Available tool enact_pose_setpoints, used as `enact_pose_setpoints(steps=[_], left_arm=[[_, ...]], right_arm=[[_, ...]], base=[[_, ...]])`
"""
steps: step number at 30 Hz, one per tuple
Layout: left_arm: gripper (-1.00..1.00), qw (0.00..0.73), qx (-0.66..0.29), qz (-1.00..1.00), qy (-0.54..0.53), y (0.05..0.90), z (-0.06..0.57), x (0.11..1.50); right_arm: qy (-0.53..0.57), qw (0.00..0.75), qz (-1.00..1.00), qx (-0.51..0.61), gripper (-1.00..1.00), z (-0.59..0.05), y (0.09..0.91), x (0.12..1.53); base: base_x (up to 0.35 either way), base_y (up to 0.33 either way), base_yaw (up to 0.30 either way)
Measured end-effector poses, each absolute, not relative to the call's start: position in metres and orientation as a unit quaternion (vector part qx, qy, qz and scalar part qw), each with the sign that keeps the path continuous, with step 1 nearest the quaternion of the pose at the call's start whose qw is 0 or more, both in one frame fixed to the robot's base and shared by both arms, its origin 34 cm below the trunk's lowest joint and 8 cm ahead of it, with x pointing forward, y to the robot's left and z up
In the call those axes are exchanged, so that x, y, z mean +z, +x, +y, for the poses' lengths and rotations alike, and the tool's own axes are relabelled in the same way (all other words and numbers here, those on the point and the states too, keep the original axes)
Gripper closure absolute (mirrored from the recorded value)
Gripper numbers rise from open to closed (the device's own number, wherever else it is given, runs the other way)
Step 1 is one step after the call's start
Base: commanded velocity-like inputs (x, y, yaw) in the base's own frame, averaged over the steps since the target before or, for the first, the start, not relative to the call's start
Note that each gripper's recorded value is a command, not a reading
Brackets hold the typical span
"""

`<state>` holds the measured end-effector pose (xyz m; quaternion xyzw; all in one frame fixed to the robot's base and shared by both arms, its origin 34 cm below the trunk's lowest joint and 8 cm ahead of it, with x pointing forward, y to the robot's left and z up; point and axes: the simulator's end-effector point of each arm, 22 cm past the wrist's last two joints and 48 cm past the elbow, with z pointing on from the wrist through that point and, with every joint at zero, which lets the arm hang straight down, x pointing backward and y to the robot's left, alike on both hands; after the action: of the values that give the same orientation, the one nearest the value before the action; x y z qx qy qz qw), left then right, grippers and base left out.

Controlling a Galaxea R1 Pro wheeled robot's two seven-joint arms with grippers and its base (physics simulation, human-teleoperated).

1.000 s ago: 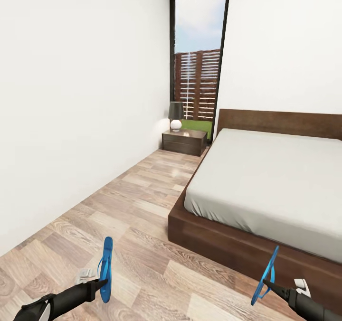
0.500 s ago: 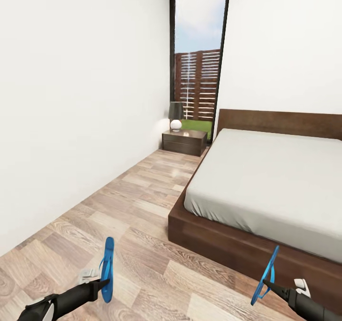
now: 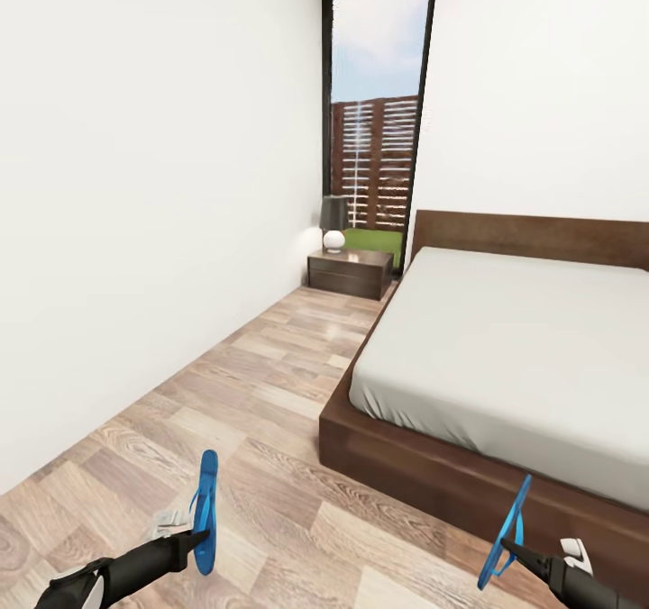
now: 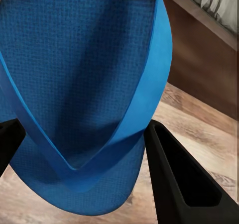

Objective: In the bedroom, move the book from the bed onto either nightstand, and place the two sandals side by side next to the bed.

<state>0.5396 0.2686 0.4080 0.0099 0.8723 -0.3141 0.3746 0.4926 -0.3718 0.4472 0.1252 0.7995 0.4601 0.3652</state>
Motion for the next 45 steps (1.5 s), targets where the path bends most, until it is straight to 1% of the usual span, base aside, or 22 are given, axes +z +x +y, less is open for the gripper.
enact_pose_setpoints(steps=[5,10,15,19,26,37,41,45], left_arm=[[1.00,0.352,-0.322,0.879,-0.002,0.526,0.264,0.393],[1.00,0.347,-0.325,0.880,-0.008,0.522,0.263,0.389],[1.00,0.343,-0.327,0.880,-0.009,0.515,0.258,0.381],[1.00,0.360,-0.326,0.874,-0.004,0.509,0.251,0.373],[1.00,0.366,-0.325,0.872,-0.005,0.509,0.252,0.373],[1.00,0.367,-0.321,0.873,-0.007,0.509,0.256,0.373],[1.00,0.363,-0.308,0.879,-0.007,0.509,0.259,0.367],[1.00,0.358,-0.278,0.891,-0.016,0.510,0.268,0.356]], right_arm=[[0.126,0.364,0.800,0.459,1.00,-0.372,0.493,0.449],[0.126,0.364,0.801,0.458,1.00,-0.372,0.493,0.448],[0.127,0.364,0.801,0.458,1.00,-0.373,0.493,0.448],[0.128,0.362,0.802,0.458,1.00,-0.372,0.492,0.447],[0.129,0.362,0.802,0.458,1.00,-0.373,0.491,0.446],[0.130,0.361,0.802,0.458,1.00,-0.372,0.491,0.445],[0.128,0.336,0.809,0.465,1.00,-0.346,0.475,0.425],[0.085,0.294,0.829,0.468,1.00,-0.309,0.452,0.401]], base=[[0.000,0.000,0.000],[0.000,0.000,-0.022],[0.000,0.000,-0.229],[0.000,0.000,-0.266],[0.000,0.000,-0.226],[0.000,0.000,-0.161],[0.000,0.000,-0.151],[0.000,0.000,-0.141]])
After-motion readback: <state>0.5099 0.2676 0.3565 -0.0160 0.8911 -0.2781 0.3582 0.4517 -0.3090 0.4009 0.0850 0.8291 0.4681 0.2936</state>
